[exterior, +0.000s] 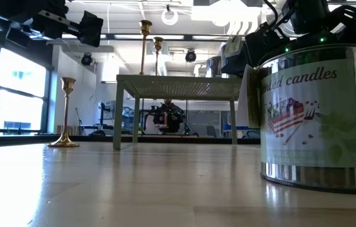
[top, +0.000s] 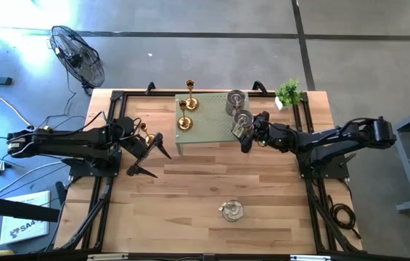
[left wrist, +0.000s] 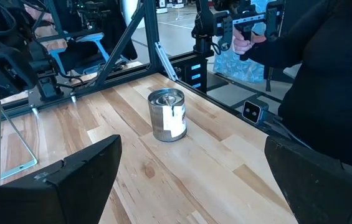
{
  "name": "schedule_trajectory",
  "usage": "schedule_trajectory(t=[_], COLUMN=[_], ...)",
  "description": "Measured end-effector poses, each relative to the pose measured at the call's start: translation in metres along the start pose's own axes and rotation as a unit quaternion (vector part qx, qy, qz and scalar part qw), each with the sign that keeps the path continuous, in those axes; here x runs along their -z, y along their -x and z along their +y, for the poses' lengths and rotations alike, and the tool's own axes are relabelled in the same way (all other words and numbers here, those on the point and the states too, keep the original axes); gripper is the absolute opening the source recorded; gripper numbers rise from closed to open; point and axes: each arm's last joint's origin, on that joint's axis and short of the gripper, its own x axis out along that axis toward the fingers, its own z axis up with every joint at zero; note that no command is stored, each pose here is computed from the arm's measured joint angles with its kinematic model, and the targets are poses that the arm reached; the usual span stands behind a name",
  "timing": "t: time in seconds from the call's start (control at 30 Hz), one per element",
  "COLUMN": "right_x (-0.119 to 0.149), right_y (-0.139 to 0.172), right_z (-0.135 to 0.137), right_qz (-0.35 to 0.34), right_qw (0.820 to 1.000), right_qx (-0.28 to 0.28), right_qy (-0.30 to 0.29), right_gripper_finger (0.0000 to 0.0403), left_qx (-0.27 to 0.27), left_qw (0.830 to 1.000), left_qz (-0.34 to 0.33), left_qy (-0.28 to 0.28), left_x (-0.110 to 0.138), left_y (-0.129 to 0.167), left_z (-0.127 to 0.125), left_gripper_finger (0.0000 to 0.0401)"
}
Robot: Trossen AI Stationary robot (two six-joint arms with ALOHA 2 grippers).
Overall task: Pick & Place candle stick holders
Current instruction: Put the left silver scented candle on the shelf
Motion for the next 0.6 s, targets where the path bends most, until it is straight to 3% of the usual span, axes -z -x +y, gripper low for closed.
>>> schedule_trajectory(t=[0.6], right_x=[-0.0004], right_y=[0.0], right_z=[0.0005], right_qz=[0.0], right_qw=[1.0], right_qx=[-0.007], right_qy=[-0.011], right_gripper_finger=[0.04], left_qx=[0.0], left_qw=[1.0], left_qz=[0.0], left_qy=[0.0], left_x=[0.0], left_y=[0.0], left_z=[0.0], left_gripper_finger=[0.0388])
